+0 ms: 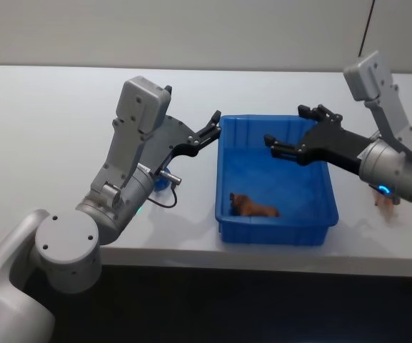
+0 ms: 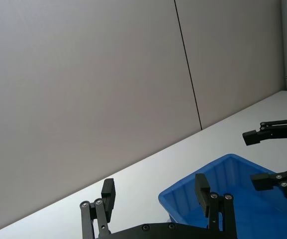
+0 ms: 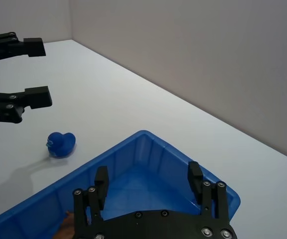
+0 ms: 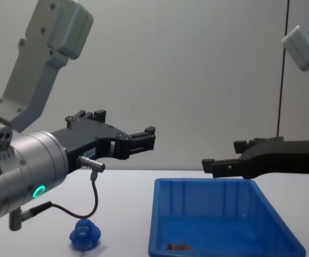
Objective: Pick up the two dolls from the table and place them into the box.
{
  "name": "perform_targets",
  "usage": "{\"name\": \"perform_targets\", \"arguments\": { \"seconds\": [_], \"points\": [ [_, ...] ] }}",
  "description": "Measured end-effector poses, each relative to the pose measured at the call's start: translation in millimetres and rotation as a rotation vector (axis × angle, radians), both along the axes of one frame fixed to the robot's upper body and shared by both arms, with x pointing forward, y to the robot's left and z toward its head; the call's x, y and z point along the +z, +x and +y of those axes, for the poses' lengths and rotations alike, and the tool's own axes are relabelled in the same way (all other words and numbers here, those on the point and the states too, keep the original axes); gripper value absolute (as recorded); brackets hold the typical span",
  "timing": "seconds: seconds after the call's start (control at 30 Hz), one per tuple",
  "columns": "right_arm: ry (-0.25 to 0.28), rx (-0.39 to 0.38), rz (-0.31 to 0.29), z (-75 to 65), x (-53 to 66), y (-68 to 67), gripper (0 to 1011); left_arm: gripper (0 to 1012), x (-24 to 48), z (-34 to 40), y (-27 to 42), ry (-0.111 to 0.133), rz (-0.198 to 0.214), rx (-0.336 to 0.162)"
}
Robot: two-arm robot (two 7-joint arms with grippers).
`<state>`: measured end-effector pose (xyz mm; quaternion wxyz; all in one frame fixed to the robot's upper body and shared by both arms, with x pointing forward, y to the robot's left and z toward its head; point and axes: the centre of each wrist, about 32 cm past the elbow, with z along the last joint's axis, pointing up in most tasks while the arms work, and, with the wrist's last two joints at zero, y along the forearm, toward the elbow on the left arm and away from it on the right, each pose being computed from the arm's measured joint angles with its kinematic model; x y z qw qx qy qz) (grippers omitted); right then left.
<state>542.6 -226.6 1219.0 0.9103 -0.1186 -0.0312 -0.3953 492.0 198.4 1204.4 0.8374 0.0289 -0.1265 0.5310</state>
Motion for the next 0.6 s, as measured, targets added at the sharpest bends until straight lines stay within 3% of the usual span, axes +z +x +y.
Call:
{"name": "perform_targets", "arguments": {
  "seconds": [0.1,0.23,0.6],
  "points": [
    [0.000,-0.016,-0.005,-0.1,-0.1,0.3,1001,1001,0.0,0.0,0.0,0.000,0.000,0.000],
    [0.009,-0.047,-0.012,-2.8,-0.6,-1.6,1001,1001,0.0,0.0,0.0,0.000,0.000,0.000],
    [0.039,-0.180,-0.003,-27.0,-7.5,-22.7,1001,1001,0.0,0.0,0.0,0.000,0.000,0.000]
  ]
}}
